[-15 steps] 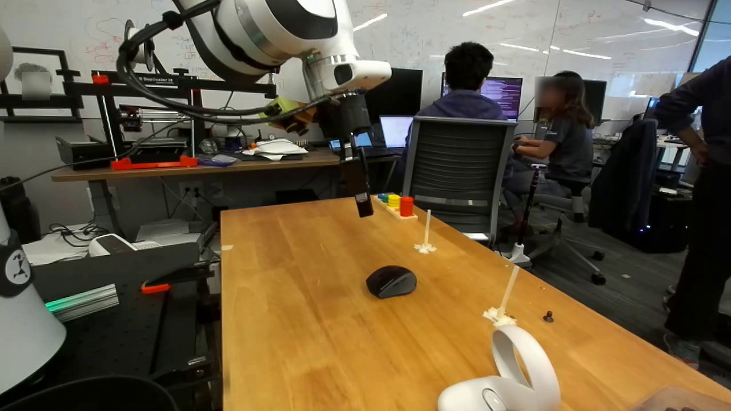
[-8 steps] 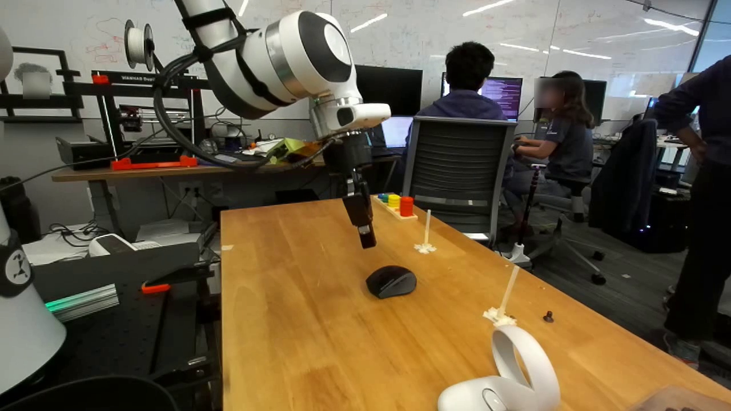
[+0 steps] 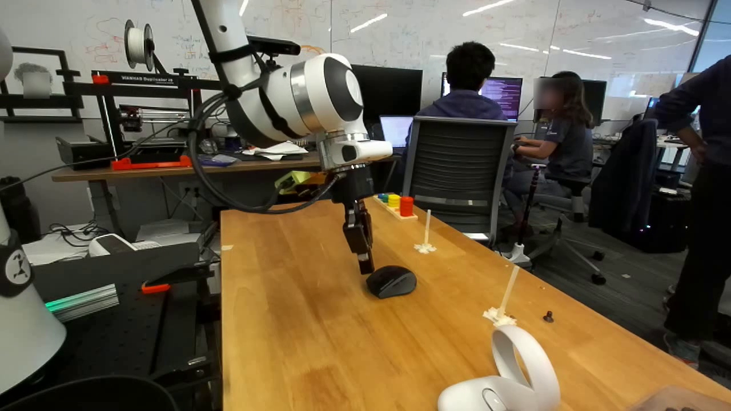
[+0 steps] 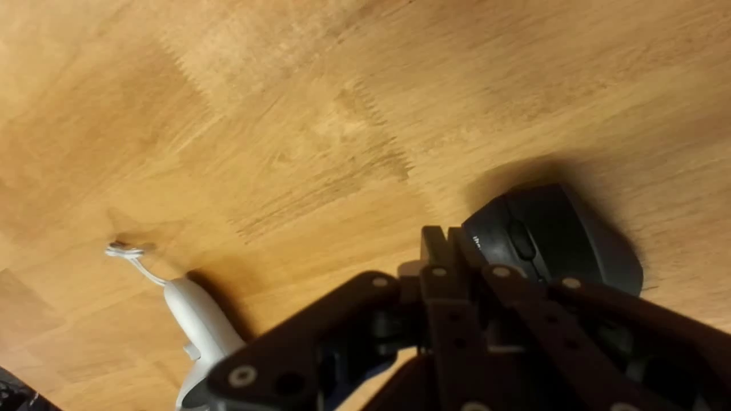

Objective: Move the mouse slightly backwards

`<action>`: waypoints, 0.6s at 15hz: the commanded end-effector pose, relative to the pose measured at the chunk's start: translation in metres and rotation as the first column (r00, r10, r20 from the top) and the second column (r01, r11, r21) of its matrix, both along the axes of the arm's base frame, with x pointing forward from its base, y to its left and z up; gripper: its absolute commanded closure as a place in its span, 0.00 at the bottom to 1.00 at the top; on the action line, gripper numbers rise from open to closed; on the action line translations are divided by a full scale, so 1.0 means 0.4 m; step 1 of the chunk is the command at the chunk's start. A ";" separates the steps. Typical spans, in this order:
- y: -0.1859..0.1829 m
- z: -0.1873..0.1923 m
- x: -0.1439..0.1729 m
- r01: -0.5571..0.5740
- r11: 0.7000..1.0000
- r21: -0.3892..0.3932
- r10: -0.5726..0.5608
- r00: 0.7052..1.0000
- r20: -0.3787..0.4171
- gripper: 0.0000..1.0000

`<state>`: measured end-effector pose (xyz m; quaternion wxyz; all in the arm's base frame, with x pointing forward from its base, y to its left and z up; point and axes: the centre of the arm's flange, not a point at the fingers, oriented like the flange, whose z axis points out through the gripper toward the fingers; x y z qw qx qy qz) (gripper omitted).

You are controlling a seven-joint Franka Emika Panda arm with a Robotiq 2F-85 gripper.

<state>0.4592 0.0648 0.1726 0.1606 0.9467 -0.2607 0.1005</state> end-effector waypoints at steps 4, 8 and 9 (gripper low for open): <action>0.034 -0.102 0.077 0.026 1.000 0.009 -0.026 0.999 0.026 0.91; 0.045 -0.132 0.108 0.025 1.000 0.009 -0.026 0.999 0.037 0.91; 0.045 -0.129 0.115 0.027 1.000 0.005 -0.027 0.999 0.043 0.91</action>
